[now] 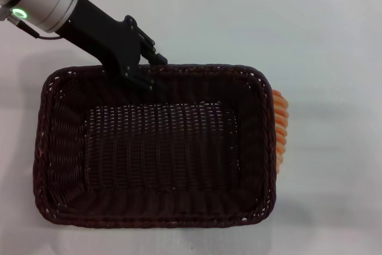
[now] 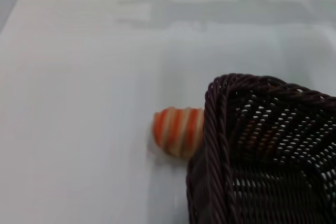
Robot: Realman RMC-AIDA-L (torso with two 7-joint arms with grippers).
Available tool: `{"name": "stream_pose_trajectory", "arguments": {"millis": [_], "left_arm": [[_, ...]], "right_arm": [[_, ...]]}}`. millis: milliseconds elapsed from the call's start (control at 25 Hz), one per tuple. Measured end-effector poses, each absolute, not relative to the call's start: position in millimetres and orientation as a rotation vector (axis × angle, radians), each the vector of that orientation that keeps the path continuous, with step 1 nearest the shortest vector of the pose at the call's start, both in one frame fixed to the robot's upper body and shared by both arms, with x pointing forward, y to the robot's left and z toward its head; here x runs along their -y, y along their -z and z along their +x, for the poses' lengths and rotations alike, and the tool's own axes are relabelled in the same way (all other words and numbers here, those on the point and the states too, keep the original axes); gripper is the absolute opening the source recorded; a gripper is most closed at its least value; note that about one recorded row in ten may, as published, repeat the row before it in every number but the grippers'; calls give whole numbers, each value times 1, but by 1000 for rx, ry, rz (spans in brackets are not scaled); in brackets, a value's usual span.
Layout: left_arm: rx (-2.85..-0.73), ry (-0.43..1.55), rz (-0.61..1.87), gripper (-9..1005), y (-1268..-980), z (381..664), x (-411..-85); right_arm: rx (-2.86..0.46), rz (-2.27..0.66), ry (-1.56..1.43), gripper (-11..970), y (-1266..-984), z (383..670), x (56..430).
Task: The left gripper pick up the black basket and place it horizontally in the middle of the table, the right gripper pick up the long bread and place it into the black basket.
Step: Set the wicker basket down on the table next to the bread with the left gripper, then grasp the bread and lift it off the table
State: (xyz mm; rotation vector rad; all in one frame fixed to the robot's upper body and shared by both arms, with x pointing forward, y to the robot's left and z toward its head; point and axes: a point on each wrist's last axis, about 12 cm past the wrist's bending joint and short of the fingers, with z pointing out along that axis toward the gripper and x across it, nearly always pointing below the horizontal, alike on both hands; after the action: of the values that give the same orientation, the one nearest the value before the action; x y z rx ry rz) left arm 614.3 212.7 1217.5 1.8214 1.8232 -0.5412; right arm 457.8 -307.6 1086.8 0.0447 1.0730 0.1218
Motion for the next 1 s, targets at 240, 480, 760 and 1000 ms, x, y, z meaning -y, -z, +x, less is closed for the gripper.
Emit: {"name": "stream_pose_trajectory", "arguments": {"millis": [240,480,760,1000], "left_arm": [[-1804,504,1763,463,-1222,620,-217],[-1726,481,1632,461,-1236,621,-234],[-1578,546,1146,460,-1254,611,-282],[-1525,588,829,458,-1244,587,-326]], "right_arm": [[-1072,40,-123,591,-1087,456,307],[-1076,40,-124,591,-1086,454,307],[-1153,-2,-169,591,-1084,451,291],[-1301,-17,-234,591,-1085,449,271]]}}
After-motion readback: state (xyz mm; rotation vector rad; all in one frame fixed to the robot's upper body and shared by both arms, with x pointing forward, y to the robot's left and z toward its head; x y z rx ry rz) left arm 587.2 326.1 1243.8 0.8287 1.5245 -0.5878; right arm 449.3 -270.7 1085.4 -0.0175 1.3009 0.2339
